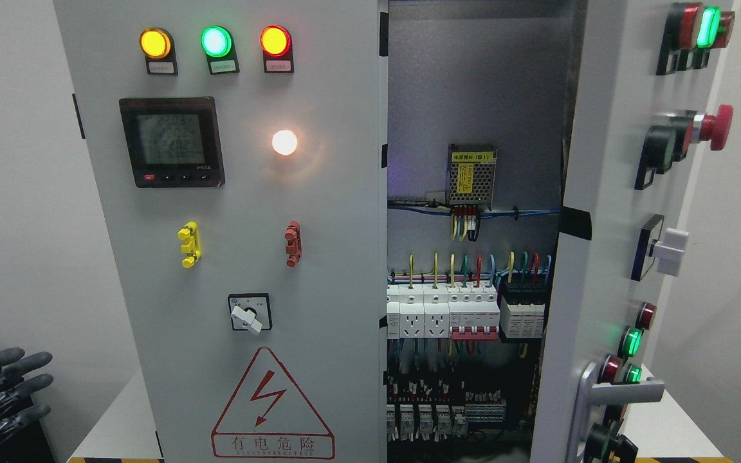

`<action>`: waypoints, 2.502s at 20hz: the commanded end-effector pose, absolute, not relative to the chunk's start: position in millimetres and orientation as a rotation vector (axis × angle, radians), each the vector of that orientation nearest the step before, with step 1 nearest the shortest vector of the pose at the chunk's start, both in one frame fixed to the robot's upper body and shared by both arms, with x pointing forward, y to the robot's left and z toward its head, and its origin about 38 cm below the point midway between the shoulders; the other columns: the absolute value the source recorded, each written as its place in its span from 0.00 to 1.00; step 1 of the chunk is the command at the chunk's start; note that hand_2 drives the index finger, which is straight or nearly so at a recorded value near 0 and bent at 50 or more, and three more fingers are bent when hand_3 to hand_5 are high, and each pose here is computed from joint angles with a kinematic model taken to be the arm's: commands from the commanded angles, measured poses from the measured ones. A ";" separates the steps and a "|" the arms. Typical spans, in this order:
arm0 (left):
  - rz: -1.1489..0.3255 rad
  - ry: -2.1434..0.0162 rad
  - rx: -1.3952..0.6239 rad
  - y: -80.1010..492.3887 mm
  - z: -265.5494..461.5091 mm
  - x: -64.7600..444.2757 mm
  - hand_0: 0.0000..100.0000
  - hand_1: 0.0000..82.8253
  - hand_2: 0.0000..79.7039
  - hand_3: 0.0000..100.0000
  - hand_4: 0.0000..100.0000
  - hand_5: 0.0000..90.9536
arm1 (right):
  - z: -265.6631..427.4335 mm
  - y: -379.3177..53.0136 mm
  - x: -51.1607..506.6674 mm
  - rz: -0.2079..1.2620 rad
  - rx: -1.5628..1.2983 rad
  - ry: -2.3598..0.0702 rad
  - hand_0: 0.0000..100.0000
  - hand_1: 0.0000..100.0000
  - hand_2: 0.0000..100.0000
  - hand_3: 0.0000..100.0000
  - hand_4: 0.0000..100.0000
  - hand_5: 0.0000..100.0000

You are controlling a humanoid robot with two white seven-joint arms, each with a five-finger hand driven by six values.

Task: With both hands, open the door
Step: 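Raise the left hand toward the gap of the ajar grey door, then insert the left hand fingers behind the edge of the ajar door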

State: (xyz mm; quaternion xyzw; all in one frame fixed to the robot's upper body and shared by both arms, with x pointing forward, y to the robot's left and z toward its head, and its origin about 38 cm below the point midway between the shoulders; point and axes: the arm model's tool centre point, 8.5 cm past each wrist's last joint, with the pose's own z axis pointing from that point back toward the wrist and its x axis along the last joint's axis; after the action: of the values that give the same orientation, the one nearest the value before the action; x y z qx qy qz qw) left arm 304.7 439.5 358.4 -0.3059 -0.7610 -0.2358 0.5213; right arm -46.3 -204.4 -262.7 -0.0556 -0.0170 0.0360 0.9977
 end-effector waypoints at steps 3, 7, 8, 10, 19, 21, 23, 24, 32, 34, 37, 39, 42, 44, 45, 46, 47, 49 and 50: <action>-0.687 -1.605 -0.820 391.7 336.2 348.0 0.00 0.00 0.00 0.00 0.03 0.00 | -262.7 -203.6 -46.2 0.072 -0.110 -0.034 0.11 0.00 0.00 0.00 0.00 0.00; -0.730 -1.555 -0.834 377.7 334.9 359.5 0.00 0.00 0.00 0.00 0.03 0.00 | -262.7 -204.8 -46.3 0.071 -0.113 -0.034 0.11 0.00 0.00 0.00 0.00 0.00; -0.739 -1.536 -0.834 375.4 333.3 360.4 0.00 0.00 0.00 0.00 0.03 0.00 | -262.8 -204.6 -46.2 0.072 -0.111 -0.034 0.11 0.00 0.00 0.00 0.00 0.00; -0.762 -1.499 -0.841 368.5 330.0 362.1 0.00 0.00 0.00 0.00 0.03 0.00 | -262.8 -204.6 -46.2 0.072 -0.111 -0.034 0.11 0.00 0.00 0.00 0.00 0.00; -0.856 -1.274 -0.877 329.6 331.0 377.3 0.00 0.00 0.00 0.00 0.03 0.00 | -262.8 -204.6 -46.2 0.072 -0.111 -0.034 0.11 0.00 0.00 0.00 0.00 0.00; -0.890 -1.275 -0.899 315.9 339.1 382.4 0.00 0.00 0.00 0.00 0.03 0.00 | -262.8 -204.6 -46.2 0.072 -0.111 -0.034 0.11 0.00 0.00 0.00 0.00 0.00; -0.921 -1.277 -0.930 300.8 349.7 386.8 0.00 0.00 0.00 0.00 0.03 0.00 | -262.8 -204.6 -46.3 0.071 -0.112 -0.034 0.11 0.00 0.00 0.00 0.00 0.00; -0.937 -1.276 -0.951 292.3 358.5 388.7 0.00 0.00 0.00 0.00 0.03 0.00 | -262.8 -204.6 -46.2 0.072 -0.111 -0.034 0.11 0.00 0.00 0.00 0.00 0.00; -1.045 -1.283 -1.183 211.9 432.2 392.2 0.00 0.00 0.00 0.00 0.03 0.00 | -262.7 -203.6 -46.2 0.072 -0.110 -0.034 0.11 0.00 0.00 0.00 0.00 0.00; -1.075 -1.251 -1.243 191.1 451.9 389.6 0.00 0.00 0.00 0.00 0.03 0.00 | -262.8 -204.6 -46.2 0.072 -0.111 -0.034 0.11 0.00 0.00 0.00 0.00 0.00; -1.146 -1.209 -1.333 148.7 471.9 384.4 0.00 0.00 0.00 0.00 0.03 0.00 | -262.7 -203.6 -46.2 0.072 -0.110 -0.034 0.11 0.00 0.00 0.00 0.00 0.00; -1.163 -1.220 -1.365 123.5 481.1 388.7 0.00 0.00 0.00 0.00 0.03 0.00 | -262.8 -204.6 -46.2 0.072 -0.111 -0.034 0.11 0.00 0.00 0.00 0.00 0.00; -1.191 -1.237 -1.418 98.6 496.3 390.9 0.00 0.00 0.00 0.00 0.03 0.00 | -262.7 -203.6 -46.2 0.072 -0.110 -0.034 0.11 0.00 0.00 0.00 0.00 0.00; -1.213 -1.249 -1.455 79.8 507.3 389.4 0.00 0.00 0.00 0.00 0.03 0.00 | -262.7 -203.6 -46.2 0.072 -0.110 -0.034 0.11 0.00 0.00 0.00 0.00 0.00; -1.213 -1.248 -1.461 73.1 509.7 389.8 0.00 0.00 0.00 0.00 0.03 0.00 | -262.7 -203.6 -46.2 0.072 -0.110 -0.034 0.11 0.00 0.00 0.00 0.00 0.00; -1.206 -1.254 -1.461 68.1 511.4 391.2 0.00 0.00 0.00 0.00 0.03 0.00 | -262.7 -203.6 -47.2 0.072 -0.110 -0.032 0.11 0.00 0.00 0.00 0.00 0.00; -1.199 -1.251 -1.462 60.4 511.2 392.4 0.00 0.00 0.00 0.00 0.03 0.00 | -262.7 -203.6 -46.2 0.072 -0.110 -0.034 0.11 0.00 0.00 0.00 0.00 0.00; -1.191 -1.246 -1.465 44.0 510.3 394.5 0.00 0.00 0.00 0.00 0.03 0.00 | -262.8 -204.6 -46.2 0.072 -0.111 -0.034 0.11 0.00 0.00 0.00 0.00 0.00; -1.184 -1.242 -1.468 37.6 509.9 396.6 0.00 0.00 0.00 0.00 0.03 0.00 | -262.7 -203.7 -46.2 0.071 -0.110 -0.034 0.11 0.00 0.00 0.00 0.00 0.00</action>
State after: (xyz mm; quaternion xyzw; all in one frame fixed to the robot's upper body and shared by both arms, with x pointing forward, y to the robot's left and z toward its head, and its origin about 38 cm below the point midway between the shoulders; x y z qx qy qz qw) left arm 401.2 129.1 493.1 -0.5359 -0.5274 -0.4550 0.4770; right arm -46.2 -204.0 -262.8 -0.0547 -0.0171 0.0360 0.9977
